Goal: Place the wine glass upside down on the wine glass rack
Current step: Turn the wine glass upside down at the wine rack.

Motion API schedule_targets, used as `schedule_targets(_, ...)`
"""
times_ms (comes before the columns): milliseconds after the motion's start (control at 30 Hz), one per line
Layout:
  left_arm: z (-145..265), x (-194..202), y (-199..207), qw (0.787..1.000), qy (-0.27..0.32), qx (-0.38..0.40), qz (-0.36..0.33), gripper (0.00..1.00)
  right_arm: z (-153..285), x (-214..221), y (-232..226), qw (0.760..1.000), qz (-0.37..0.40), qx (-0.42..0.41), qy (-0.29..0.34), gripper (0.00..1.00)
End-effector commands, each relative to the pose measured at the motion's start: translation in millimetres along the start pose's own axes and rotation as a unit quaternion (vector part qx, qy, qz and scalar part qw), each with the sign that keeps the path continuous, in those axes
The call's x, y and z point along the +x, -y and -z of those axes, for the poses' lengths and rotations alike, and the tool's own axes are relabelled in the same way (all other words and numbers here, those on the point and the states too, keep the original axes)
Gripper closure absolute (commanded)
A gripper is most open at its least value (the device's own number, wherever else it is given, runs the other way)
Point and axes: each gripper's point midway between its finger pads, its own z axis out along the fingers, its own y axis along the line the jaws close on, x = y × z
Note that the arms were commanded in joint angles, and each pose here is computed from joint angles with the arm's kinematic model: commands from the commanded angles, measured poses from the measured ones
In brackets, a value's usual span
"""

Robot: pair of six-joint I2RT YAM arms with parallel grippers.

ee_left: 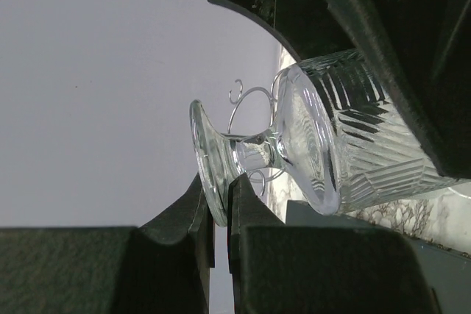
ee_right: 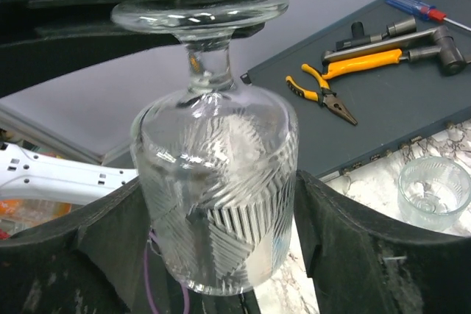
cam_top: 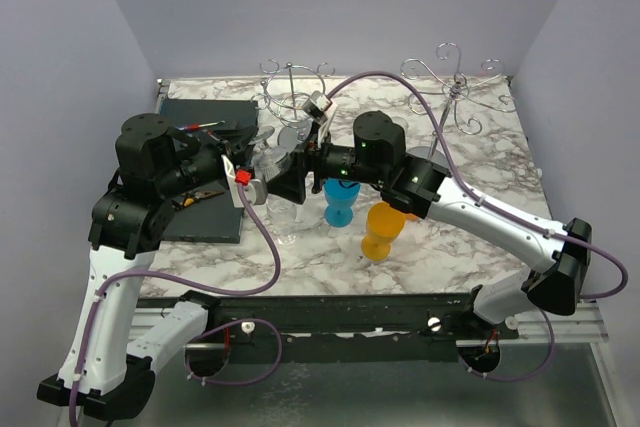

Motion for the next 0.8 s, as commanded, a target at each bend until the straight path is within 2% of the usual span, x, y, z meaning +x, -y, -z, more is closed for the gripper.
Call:
schedule_targets(0, 3.7, -24.3, -14.8, 0.998, 0.046, -0.023, -0.028, 1.00, -6.8, -3.7, -2.1, 1.000, -0.012, -0.012, -0.004, 0.17)
schedule_targets(67, 3.7, -23.7, -15.4, 0.998, 0.044, -0.025, -0.026, 1.00, -8.1, -5.1, -2.5, 1.000, -0.013, -0.014, -0.001, 0.13)
schedule_targets(167, 3.9, -23.7, -16.3, 0.998, 0.043, -0.027, -0.023, 1.00, -9.6, -7.0, -2.0, 1.000, -0.013, -0.013, 0.003, 0.13)
schedule_targets(500, 3.4, -19.6, -17.1, 0.999, 0.035, -0.032, -0.007, 1.00, -4.8, -5.7, 2.9, 1.000, -0.010, 0.000, 0.011, 0.52)
schedule_targets(533, 3.5, -19.4, -17.9, 0.999, 0.034, -0.035, -0.002, 0.91, -2.6, -7.9, 3.0, 1.000, -0.006, 0.003, 0.015, 0.56)
schedule_targets(567, 3.4, -19.3, -18.6, 0.999, 0.034, -0.038, 0.005, 0.73, 0.3, -12.2, 4.2, 1.000, -0.001, 0.010, 0.023, 0.60)
schedule_targets(667, 3.8, -18.2, -19.0, 0.998, 0.031, -0.042, 0.019, 0.34, 13.9, -26.4, 11.3, 0.998, 0.016, 0.042, 0.049, 0.70)
schedule_targets(700, 4.1, -18.4, -19.2, 0.998, 0.031, -0.043, 0.025, 0.26, 20.0, -32.2, 14.5, 0.997, 0.022, 0.055, 0.057, 0.72)
schedule_targets(767, 4.0, -17.8, -18.9, 0.998, 0.030, -0.044, 0.039, 0.22, 30.9, -39.1, 24.2, 0.993, 0.036, 0.087, 0.066, 0.77)
